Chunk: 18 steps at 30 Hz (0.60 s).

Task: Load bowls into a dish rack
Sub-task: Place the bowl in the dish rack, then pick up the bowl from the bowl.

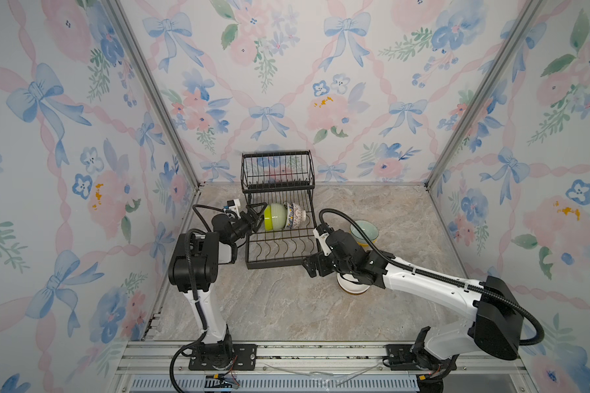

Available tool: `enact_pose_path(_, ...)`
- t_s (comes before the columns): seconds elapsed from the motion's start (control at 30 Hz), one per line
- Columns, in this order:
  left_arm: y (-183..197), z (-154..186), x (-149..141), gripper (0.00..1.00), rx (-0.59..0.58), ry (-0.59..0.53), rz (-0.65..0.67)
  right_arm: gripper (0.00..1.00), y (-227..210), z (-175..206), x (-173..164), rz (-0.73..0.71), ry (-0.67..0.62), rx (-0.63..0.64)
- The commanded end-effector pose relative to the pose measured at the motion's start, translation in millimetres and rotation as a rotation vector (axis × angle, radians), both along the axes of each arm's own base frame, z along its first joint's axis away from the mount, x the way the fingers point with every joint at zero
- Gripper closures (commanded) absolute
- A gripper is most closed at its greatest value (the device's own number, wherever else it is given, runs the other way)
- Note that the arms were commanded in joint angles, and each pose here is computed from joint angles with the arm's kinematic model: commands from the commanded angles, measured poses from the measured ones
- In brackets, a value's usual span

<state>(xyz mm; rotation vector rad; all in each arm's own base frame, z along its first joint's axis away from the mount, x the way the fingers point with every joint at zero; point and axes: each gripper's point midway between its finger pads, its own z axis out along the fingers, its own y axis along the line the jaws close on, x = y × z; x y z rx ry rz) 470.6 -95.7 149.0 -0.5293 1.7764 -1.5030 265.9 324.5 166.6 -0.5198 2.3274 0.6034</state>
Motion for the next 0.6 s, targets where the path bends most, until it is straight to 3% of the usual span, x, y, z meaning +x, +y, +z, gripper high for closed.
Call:
enact_pose_path(0.0,2.9,-0.1,-4.6,0.02,0.067,0.003,0.046,0.04,-20.3,15.5,12.1,-0.051,-0.055,-0.037)
enact_pose_path(0.43,2.2,21.9,-47.0,0.02,0.315,-0.035,0.12,0.04,-108.7,18.2,30.5,-0.277,-0.154,-0.302)
enact_pose_path(0.57,-3.9,28.8,-64.7,0.02,0.394,-0.053,0.106,0.04,-134.7,9.2,25.7,-0.334,-0.118,-0.347)
